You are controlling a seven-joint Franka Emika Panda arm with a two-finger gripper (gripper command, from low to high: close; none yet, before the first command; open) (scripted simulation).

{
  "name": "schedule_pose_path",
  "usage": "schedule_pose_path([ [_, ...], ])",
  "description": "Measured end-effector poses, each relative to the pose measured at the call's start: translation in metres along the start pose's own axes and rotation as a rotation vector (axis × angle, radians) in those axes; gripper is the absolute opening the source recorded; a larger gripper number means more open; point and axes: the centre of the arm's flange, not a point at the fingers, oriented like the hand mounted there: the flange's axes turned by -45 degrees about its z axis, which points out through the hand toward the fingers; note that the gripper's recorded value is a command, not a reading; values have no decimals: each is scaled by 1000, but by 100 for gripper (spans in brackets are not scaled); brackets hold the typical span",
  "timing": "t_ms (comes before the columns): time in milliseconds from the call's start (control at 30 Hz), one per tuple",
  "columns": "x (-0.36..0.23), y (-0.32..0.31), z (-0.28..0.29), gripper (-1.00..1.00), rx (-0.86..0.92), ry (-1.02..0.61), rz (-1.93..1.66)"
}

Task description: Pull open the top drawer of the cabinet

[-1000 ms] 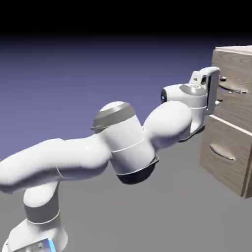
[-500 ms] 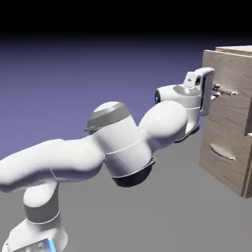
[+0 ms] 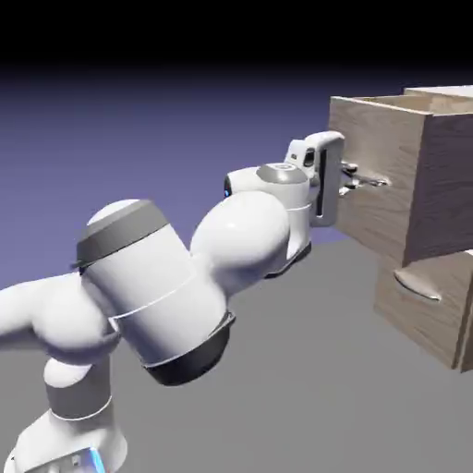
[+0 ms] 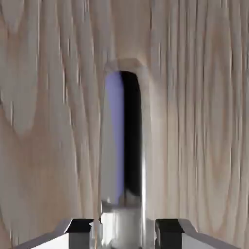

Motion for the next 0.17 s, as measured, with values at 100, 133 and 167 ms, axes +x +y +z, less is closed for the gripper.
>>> schedule_pose_path([
  [100, 0, 0, -26, 100, 0, 0, 0],
  [133, 0, 0, -26, 100, -3, 0, 0],
  [167, 0, 0, -26, 100, -3, 0, 0],
])
